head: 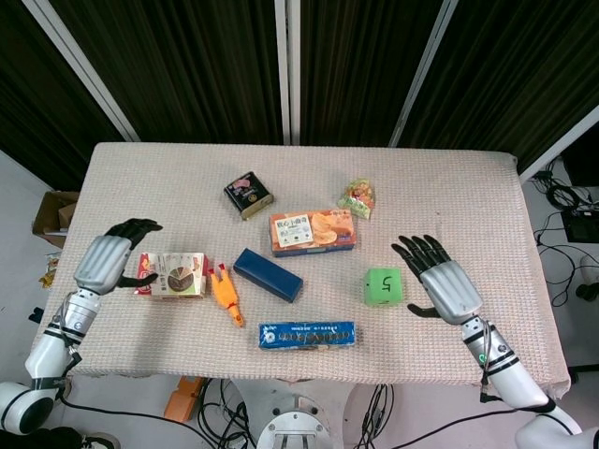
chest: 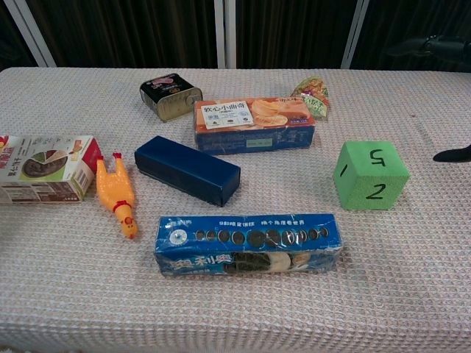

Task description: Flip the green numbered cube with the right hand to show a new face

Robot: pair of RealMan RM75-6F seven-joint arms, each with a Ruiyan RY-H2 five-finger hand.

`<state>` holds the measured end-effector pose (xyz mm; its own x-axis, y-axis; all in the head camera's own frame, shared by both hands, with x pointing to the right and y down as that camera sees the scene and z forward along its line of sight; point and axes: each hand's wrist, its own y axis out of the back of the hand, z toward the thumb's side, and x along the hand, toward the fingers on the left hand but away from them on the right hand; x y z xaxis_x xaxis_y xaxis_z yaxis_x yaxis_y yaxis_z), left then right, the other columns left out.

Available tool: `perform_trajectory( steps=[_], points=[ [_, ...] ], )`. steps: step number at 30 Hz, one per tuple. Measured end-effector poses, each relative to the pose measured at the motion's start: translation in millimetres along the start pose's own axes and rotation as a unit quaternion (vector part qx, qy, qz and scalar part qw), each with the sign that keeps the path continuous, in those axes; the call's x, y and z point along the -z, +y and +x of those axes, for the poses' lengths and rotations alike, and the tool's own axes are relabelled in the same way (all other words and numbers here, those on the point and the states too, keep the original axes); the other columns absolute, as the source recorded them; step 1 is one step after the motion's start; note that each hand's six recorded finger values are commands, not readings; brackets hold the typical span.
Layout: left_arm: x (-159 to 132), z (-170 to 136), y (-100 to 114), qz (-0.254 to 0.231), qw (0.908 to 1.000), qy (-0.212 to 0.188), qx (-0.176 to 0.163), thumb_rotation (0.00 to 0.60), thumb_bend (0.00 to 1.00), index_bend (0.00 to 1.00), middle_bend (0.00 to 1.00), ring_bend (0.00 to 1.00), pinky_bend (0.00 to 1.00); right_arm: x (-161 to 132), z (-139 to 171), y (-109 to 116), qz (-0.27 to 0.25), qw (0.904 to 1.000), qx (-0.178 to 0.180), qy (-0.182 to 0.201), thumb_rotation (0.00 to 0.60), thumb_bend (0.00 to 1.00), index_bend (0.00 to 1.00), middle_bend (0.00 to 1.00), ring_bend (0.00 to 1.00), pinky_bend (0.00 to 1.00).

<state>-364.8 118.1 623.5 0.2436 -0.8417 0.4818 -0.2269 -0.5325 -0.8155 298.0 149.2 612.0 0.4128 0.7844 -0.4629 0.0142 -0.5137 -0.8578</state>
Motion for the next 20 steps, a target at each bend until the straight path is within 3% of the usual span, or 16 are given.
perform_trajectory(
  steps=[3, 7, 10, 13, 15, 20],
  points=[
    [0, -3, 3, 0.002, 1.0000, -0.002, -0.007, 0.600, 0.17, 0.22, 0.18, 0.14, 0.22, 0, 4, 4, 0.106, 0.9941, 0.000, -0.025, 0.600, 0.00, 0.00, 0.00, 0.00, 0.00],
    [-2, -10, 8, 0.015, 0.9996, -0.006, -0.023, 0.600, 0.17, 0.22, 0.18, 0.14, 0.22, 2, 16, 7, 0.234, 0.9703, -0.003, -0.064, 0.600, 0.00, 0.00, 0.00, 0.00, 0.00],
    [-1, -22, 14, 0.044, 0.9981, -0.007, -0.043, 0.600, 0.17, 0.21, 0.17, 0.14, 0.22, 9, 28, 6, 0.287, 0.9539, -0.009, -0.089, 0.600, 0.00, 0.00, 0.00, 0.00, 0.00],
    [6, -42, 20, 0.101, 0.9923, 0.001, -0.073, 0.600, 0.17, 0.19, 0.16, 0.11, 0.21, 20, 45, 4, 0.302, 0.9460, -0.016, -0.116, 0.600, 0.00, 0.00, 0.00, 0.00, 0.00],
    [15, -64, 25, 0.145, 0.9844, 0.017, -0.097, 0.593, 0.16, 0.17, 0.15, 0.10, 0.21, 28, 57, 3, 0.294, 0.9463, -0.017, -0.134, 0.600, 0.00, 0.00, 0.00, 0.00, 0.00],
    [46, -131, 28, 0.207, 0.9667, 0.077, -0.130, 0.555, 0.16, 0.16, 0.14, 0.09, 0.21, 54, 95, -1, 0.206, 0.9619, 0.003, -0.179, 0.600, 0.00, 0.00, 0.00, 0.00, 0.00]
  ],
)
